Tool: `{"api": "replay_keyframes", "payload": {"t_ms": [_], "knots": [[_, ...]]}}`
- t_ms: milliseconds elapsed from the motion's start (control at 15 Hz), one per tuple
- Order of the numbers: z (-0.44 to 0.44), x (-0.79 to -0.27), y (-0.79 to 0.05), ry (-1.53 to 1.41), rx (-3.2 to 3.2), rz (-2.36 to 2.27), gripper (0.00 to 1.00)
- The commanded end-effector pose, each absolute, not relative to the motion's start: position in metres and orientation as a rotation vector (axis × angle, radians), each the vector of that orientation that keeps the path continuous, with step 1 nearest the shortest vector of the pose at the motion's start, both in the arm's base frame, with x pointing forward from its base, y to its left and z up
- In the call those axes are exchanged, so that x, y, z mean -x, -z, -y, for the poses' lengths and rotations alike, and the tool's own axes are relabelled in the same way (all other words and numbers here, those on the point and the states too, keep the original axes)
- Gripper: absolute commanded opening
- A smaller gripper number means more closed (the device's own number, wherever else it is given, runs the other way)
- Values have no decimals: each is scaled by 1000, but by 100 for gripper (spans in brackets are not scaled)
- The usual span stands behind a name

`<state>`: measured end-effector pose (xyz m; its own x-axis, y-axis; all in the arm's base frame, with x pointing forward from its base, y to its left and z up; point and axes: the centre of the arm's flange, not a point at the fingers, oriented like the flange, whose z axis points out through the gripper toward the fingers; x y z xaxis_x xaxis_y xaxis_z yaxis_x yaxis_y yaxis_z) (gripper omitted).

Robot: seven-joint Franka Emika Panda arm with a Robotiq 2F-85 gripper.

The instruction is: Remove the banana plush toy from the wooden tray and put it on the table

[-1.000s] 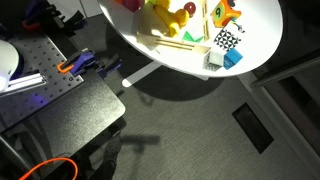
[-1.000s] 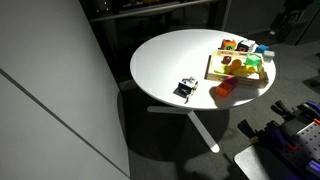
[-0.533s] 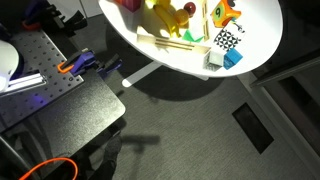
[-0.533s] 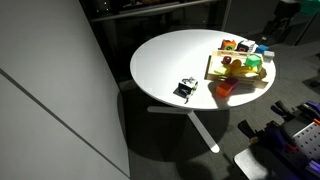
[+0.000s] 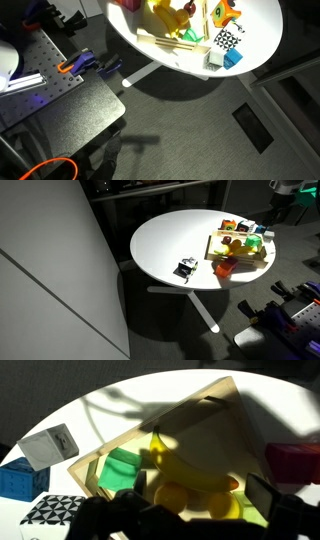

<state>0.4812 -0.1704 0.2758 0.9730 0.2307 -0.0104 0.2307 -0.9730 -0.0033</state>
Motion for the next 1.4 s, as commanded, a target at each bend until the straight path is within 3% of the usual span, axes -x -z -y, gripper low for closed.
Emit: {"api": "replay_keyframes", "payload": {"t_ms": [0, 1333], "knots": [[179, -487, -269, 2, 3104, 502, 100], [172, -495, -236, 57, 3086, 632, 100]]}}
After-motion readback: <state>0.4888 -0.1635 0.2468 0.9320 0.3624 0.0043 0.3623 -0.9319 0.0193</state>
